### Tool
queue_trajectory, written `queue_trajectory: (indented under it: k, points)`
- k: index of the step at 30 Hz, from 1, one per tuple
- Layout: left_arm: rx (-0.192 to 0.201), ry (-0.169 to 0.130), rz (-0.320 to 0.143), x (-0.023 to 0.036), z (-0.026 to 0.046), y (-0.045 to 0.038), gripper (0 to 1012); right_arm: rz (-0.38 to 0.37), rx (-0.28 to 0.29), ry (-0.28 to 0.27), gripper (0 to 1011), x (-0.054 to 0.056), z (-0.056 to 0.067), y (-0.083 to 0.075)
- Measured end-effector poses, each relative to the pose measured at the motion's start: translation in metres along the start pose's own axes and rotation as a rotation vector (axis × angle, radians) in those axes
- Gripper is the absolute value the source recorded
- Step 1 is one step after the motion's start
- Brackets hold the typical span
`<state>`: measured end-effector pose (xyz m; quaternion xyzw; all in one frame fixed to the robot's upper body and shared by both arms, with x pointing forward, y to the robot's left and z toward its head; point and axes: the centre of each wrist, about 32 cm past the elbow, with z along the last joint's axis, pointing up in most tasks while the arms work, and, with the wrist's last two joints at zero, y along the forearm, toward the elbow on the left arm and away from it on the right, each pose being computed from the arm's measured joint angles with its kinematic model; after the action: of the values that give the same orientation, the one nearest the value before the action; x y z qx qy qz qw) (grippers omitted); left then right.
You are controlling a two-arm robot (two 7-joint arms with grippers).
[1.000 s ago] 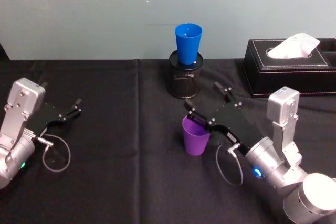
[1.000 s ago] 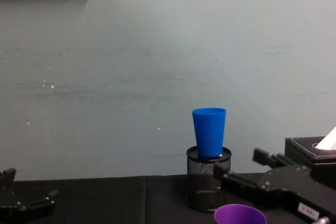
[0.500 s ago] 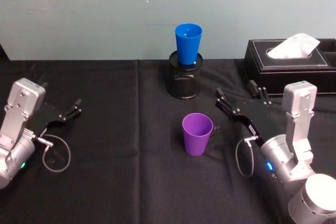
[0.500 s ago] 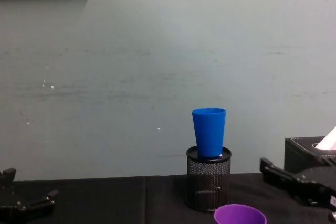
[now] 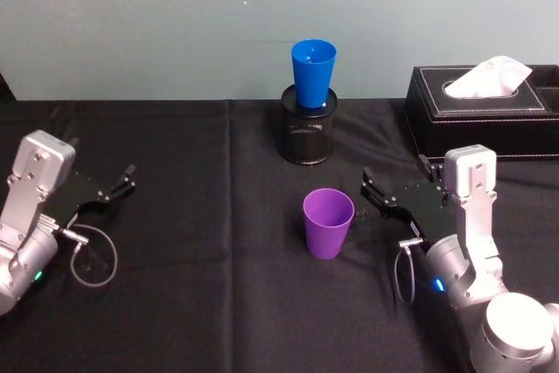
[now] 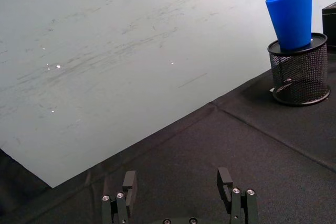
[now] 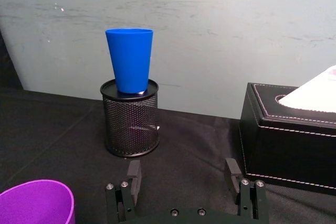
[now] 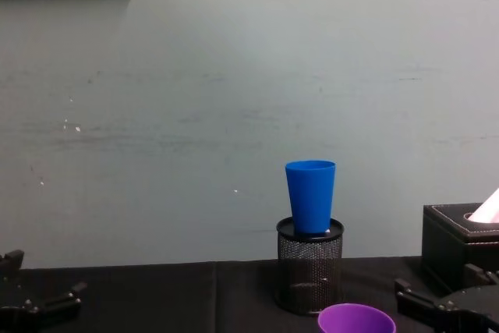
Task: Pick up one cup with a gripper and tap it against the other cup.
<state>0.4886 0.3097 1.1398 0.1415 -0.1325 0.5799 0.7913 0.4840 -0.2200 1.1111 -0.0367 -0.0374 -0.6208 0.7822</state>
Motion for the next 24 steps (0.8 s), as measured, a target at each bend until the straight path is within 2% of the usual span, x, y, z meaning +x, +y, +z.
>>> queue_trajectory:
  k: [24]
  points:
    - [0.0, 0.0, 0.0, 0.0, 0.0, 0.0, 1000, 0.0, 0.006, 0.0, 1003, 0.0004, 0.0007, -0.0001]
